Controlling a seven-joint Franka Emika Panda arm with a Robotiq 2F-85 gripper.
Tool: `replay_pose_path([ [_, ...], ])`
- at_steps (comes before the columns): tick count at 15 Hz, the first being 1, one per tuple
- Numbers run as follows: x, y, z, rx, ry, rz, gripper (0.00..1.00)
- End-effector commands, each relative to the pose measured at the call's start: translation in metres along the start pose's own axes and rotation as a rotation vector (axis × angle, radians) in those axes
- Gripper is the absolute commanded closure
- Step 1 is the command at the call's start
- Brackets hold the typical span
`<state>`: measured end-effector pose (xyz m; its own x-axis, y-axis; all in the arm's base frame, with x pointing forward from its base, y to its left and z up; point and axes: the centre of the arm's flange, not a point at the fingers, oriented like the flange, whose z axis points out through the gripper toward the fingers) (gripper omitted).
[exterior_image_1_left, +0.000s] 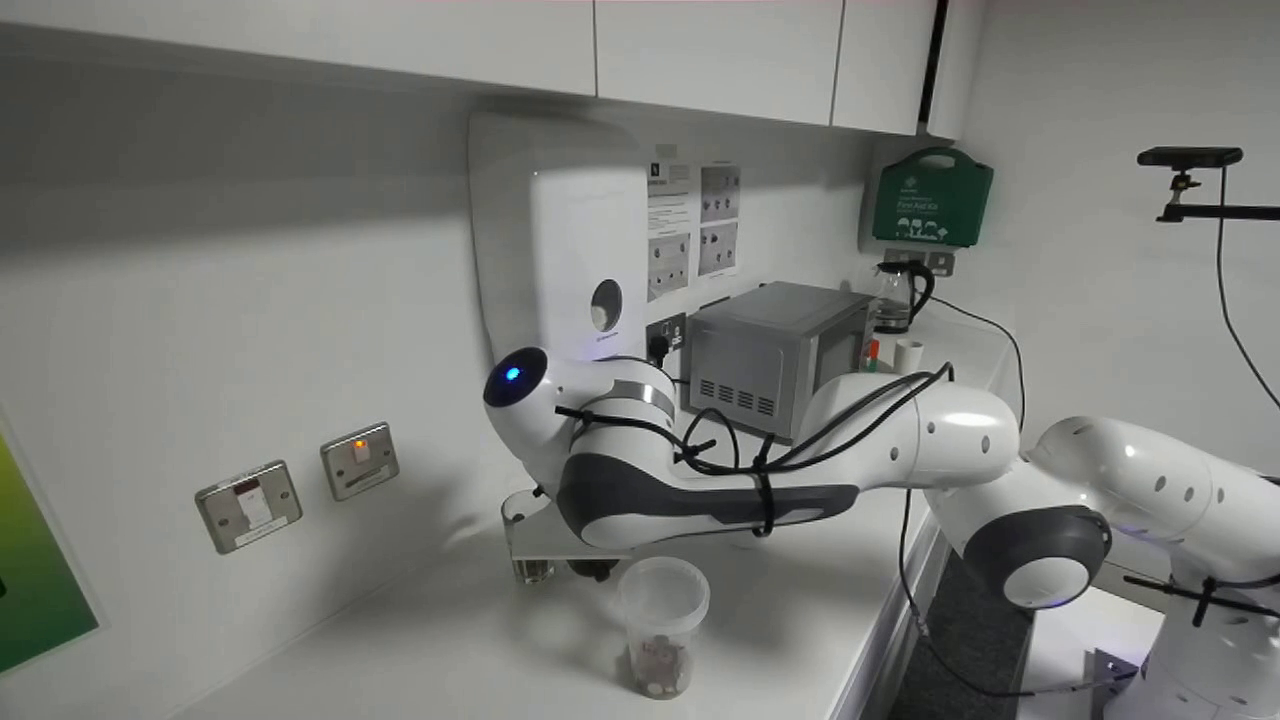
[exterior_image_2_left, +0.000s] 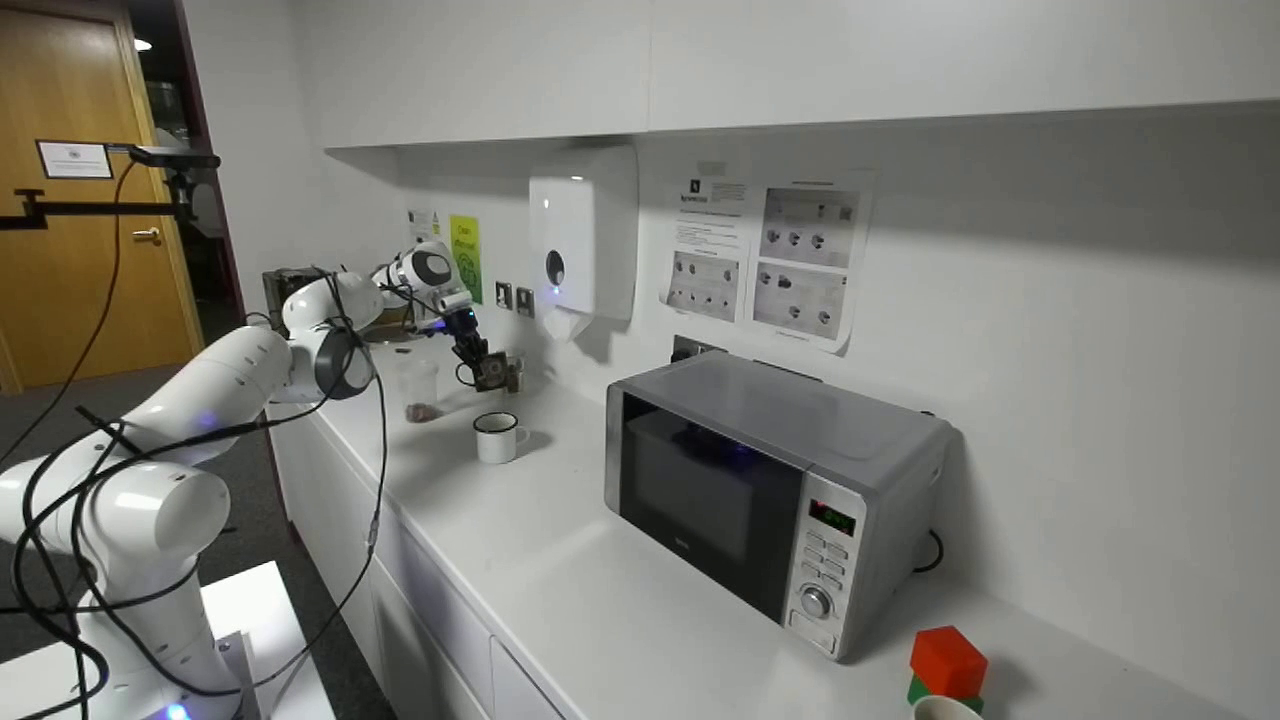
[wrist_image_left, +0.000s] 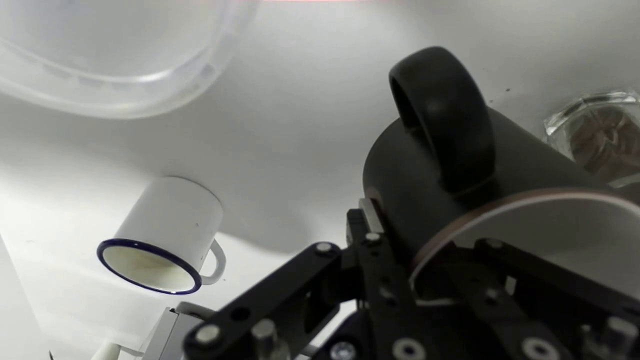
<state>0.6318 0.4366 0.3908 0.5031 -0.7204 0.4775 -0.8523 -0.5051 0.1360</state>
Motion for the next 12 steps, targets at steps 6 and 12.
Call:
replay_pose_path([
  [6,0.005,0.026,-0.004,0.061,-0.054,0.112,0.98],
  [12,-0.003,0.023,0.0,0.121,-0.188,0.125,0.98],
])
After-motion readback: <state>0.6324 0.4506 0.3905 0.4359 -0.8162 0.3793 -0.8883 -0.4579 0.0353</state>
